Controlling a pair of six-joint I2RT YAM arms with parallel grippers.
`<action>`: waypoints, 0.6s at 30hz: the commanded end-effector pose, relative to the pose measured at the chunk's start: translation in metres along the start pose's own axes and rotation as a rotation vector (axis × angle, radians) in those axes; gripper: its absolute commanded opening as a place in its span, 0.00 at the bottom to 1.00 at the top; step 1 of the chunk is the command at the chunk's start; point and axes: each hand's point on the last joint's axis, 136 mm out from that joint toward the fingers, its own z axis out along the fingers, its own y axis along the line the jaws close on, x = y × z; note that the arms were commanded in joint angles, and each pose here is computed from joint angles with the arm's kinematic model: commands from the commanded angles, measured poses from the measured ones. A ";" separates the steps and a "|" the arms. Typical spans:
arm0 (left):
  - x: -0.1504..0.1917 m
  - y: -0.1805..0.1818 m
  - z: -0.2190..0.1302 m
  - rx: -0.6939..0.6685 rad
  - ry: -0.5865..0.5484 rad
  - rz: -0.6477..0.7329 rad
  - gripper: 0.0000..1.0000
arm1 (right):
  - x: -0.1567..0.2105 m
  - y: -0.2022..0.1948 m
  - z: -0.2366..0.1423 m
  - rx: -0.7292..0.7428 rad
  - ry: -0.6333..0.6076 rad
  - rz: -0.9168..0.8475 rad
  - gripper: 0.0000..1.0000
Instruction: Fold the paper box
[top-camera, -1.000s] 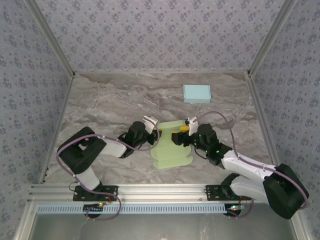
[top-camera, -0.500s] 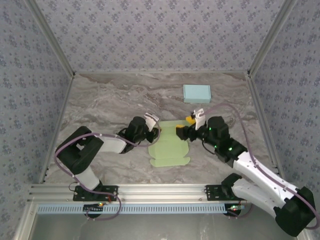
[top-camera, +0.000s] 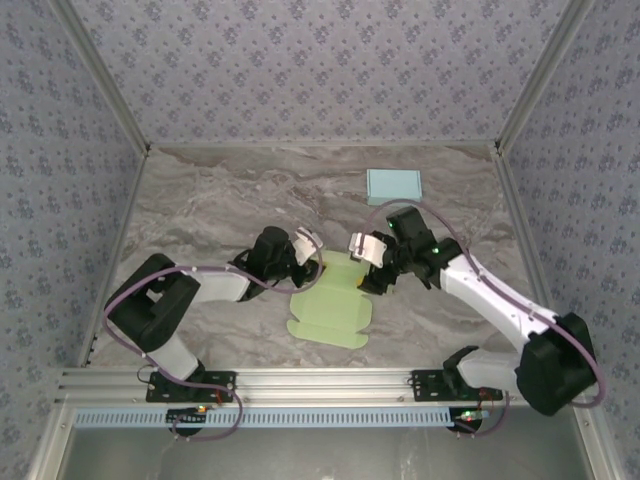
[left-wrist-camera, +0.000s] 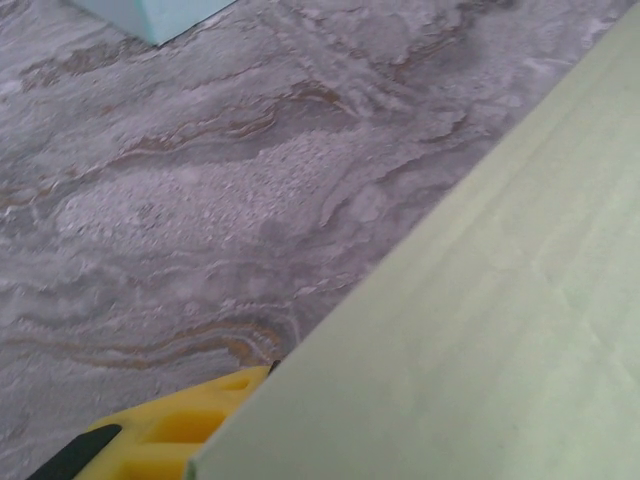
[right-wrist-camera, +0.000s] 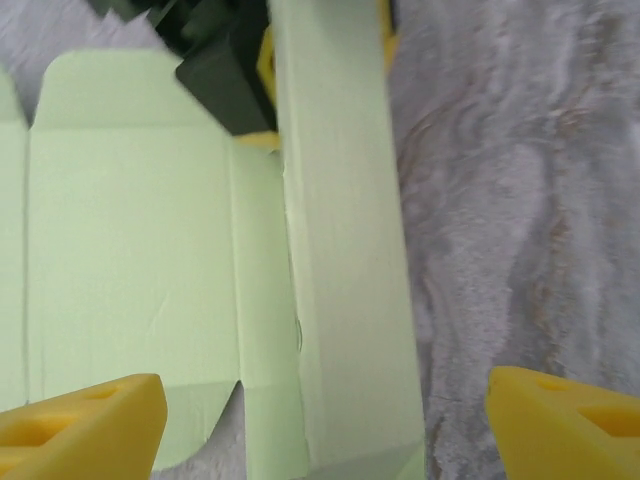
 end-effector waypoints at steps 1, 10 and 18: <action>-0.008 -0.008 0.005 0.076 -0.026 0.087 0.34 | -0.008 0.006 -0.015 -0.158 -0.014 -0.046 0.86; -0.009 -0.003 0.010 0.048 -0.048 0.135 0.36 | -0.005 0.016 0.015 -0.385 0.055 0.168 0.83; -0.003 0.004 0.010 0.009 -0.056 0.133 0.40 | 0.006 0.020 0.040 -0.403 0.136 0.217 0.72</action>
